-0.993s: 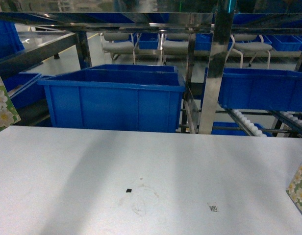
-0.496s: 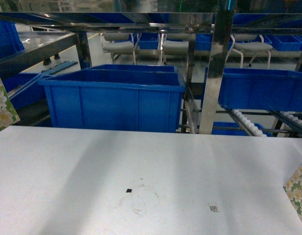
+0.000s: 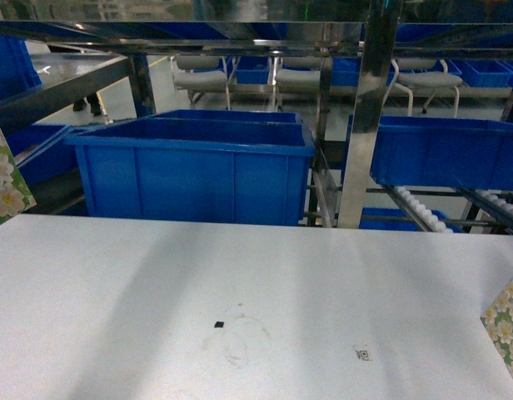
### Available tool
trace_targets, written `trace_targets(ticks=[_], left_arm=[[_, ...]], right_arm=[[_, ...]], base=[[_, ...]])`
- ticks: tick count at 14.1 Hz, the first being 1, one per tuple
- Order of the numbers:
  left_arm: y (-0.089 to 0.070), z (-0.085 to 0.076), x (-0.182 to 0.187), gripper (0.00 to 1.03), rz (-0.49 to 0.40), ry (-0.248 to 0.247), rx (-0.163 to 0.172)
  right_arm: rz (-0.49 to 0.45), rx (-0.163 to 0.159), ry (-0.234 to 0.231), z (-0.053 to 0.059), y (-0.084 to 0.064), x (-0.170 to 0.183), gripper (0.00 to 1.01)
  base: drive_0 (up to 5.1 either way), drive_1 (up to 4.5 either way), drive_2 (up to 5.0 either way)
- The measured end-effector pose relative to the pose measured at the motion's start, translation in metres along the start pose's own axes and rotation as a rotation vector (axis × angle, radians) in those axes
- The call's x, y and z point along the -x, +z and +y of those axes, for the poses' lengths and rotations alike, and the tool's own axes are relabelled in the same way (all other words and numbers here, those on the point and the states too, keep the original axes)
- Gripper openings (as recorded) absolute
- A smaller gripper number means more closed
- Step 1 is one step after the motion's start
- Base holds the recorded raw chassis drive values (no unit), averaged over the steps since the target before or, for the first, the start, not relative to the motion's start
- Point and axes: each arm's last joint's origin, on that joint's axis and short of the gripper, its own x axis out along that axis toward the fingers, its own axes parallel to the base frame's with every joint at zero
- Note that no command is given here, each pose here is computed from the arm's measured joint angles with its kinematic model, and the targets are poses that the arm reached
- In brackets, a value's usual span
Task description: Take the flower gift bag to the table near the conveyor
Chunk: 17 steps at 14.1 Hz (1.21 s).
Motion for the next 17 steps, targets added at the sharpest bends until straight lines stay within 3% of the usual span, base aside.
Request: trace_targets(ticks=[1, 5, 8, 9, 14, 15, 17], left_arm=[[0.000, 0.000, 0.000, 0.02, 0.000, 0.000, 0.000], [0.000, 0.000, 0.000, 0.02, 0.000, 0.000, 0.000], [0.000, 0.000, 0.000, 0.02, 0.000, 0.000, 0.000], [0.000, 0.000, 0.000, 0.02, 0.000, 0.000, 0.000], [0.000, 0.000, 0.000, 0.02, 0.001, -0.001, 0.000], [0.000, -0.008, -0.004, 0.02, -0.014, 0.013, 0.011], [0.000, -0.045, -0.024, 0.02, 0.008, -0.048, 0.040]], right_arm=[[-0.043, 0.010, 0.001, 0.000, 0.009, 0.005, 0.98], [-0.069, 0.018, 0.008, -0.001, 0.031, 0.042, 0.98], [-0.096, 0.029, 0.032, -0.001, 0.033, 0.074, 0.98], [-0.059, 0.031, 0.036, 0.000, 0.029, 0.074, 0.98], [-0.070, 0.035, 0.036, 0.000, 0.030, 0.074, 0.98], [-0.070, 0.035, 0.036, 0.000, 0.030, 0.074, 0.98], [-0.070, 0.035, 0.036, 0.000, 0.030, 0.074, 0.98]], base=[[0.0, 0.00, 0.0], [0.0, 0.00, 0.0], [0.0, 0.00, 0.0], [0.0, 0.00, 0.0], [0.0, 0.00, 0.0], [0.0, 0.00, 0.0], [0.0, 0.00, 0.0]])
